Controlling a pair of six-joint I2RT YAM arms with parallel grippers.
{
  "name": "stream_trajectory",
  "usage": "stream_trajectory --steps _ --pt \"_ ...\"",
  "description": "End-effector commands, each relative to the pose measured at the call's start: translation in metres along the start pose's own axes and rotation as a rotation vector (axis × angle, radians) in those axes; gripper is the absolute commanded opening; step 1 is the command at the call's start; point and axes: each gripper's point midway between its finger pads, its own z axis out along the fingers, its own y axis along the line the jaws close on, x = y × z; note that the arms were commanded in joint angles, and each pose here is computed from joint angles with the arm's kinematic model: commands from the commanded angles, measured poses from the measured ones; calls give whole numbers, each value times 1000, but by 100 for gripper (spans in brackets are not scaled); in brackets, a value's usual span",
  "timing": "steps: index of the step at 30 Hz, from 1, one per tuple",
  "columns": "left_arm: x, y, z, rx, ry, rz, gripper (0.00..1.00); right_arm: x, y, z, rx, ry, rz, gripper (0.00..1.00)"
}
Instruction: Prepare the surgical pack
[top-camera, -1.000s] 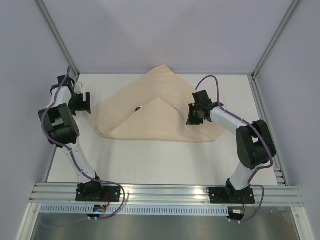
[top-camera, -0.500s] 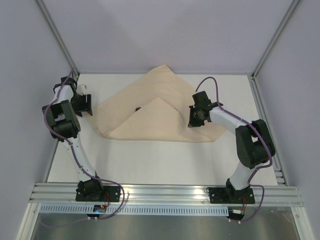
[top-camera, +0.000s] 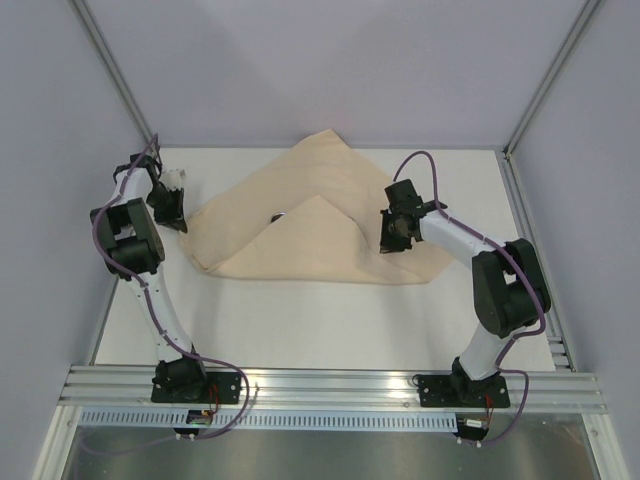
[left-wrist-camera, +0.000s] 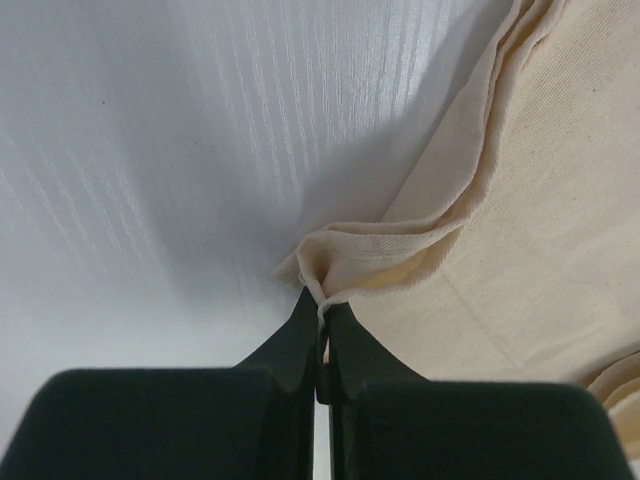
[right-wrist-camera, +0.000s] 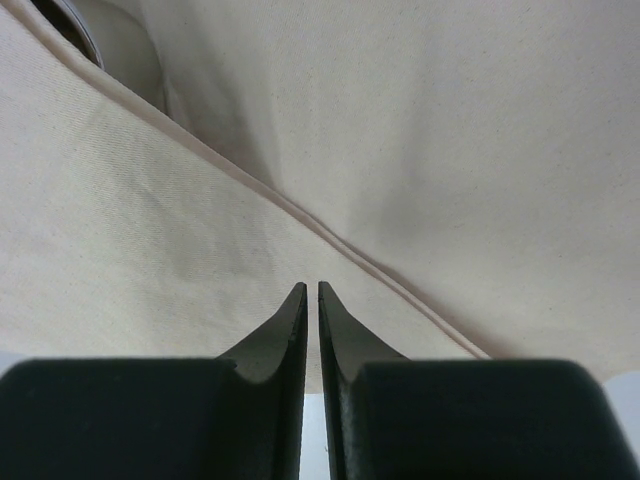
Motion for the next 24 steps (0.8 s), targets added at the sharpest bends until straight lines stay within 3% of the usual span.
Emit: stream_trajectory --steps 1,6,12,19,24 --pt "-11 -9 -3 16 -52 32 0 -15 5 -8 0 -48 -14 10" --pt "-20 -37 -48 40 -134 87 0 -17 6 -7 -9 -56 -18 10" --pt "-19 -103 -89 127 -172 192 0 -18 14 -1 -49 -56 -10 10" --pt "-17 -199 -115 246 -168 326 0 -22 22 8 -84 -61 -12 10" --pt "-19 -290 -118 338 -161 468 0 -26 25 13 -95 -69 -12 10"
